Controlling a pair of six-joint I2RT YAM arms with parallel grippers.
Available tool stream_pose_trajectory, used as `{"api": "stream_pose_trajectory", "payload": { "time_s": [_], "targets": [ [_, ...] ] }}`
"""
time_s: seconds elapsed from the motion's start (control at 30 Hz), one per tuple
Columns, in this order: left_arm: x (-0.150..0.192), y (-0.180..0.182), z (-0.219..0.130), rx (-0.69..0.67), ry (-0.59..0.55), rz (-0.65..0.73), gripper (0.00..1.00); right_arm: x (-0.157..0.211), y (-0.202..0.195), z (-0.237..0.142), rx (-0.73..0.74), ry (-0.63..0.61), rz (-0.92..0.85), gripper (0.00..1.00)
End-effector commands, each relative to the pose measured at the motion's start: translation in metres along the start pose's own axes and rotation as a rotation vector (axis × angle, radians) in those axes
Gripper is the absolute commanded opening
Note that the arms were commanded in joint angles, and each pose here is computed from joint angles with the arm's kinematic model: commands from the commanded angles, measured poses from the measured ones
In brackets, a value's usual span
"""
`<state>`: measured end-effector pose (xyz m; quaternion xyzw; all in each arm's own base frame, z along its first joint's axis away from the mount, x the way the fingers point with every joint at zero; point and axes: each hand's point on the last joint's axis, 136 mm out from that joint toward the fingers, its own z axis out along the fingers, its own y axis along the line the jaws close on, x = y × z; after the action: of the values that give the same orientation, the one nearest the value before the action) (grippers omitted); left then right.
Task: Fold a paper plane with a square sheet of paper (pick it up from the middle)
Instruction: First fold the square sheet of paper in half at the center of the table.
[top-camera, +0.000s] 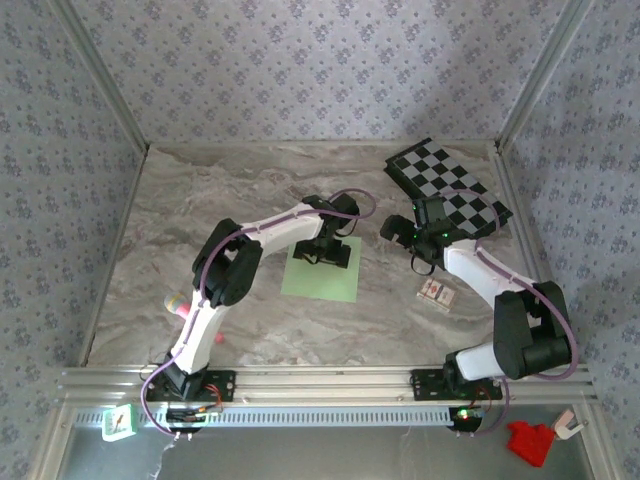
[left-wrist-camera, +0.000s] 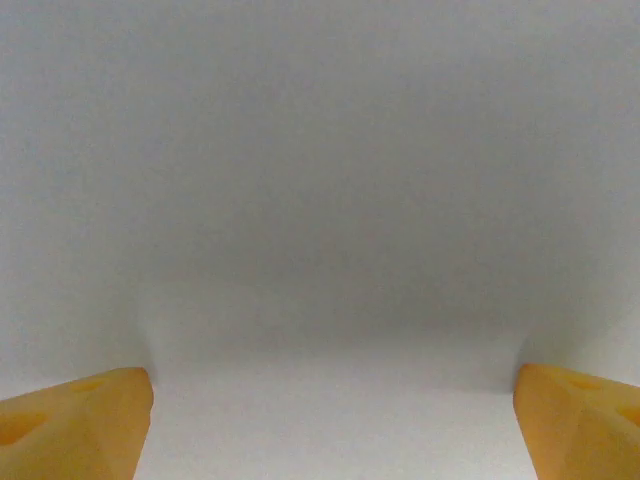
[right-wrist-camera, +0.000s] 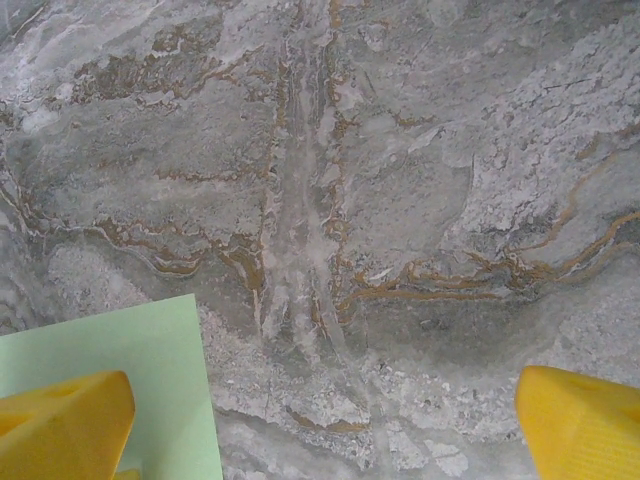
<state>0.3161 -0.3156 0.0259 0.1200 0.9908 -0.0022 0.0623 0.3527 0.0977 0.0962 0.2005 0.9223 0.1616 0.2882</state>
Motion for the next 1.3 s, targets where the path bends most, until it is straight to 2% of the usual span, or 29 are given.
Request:
{"api": "stream_pose_trajectory", "payload": {
  "time_s": [0.0, 0.3, 0.73, 0.97, 1.07, 1.27],
  "targets": [
    [0.012, 0.008, 0.012, -0.051, 0.051, 0.016, 0.93, 0.001, -0.001, -0.002, -0.011, 0.000, 0.021, 1.00],
    [0.021, 0.008, 0.027, -0.047, 0.081, 0.007, 0.89, 0.002, -0.001, 0.000, -0.010, 0.008, 0.027, 1.00],
    [0.023, 0.007, 0.030, -0.033, 0.080, -0.007, 0.84, 0.000, -0.001, 0.000, -0.008, 0.003, 0.041, 1.00],
    [0.015, 0.003, 0.014, -0.004, 0.037, -0.019, 0.79, 0.000, -0.001, -0.001, -0.010, 0.004, 0.046, 1.00],
    [0.006, -0.001, -0.006, 0.052, -0.015, -0.034, 0.69, -0.002, 0.000, -0.002, -0.015, -0.002, 0.054, 1.00],
    [-0.012, -0.026, -0.060, 0.368, -0.103, -0.057, 0.42, -0.014, 0.008, -0.012, -0.095, -0.050, 0.071, 1.00]
  ]
}}
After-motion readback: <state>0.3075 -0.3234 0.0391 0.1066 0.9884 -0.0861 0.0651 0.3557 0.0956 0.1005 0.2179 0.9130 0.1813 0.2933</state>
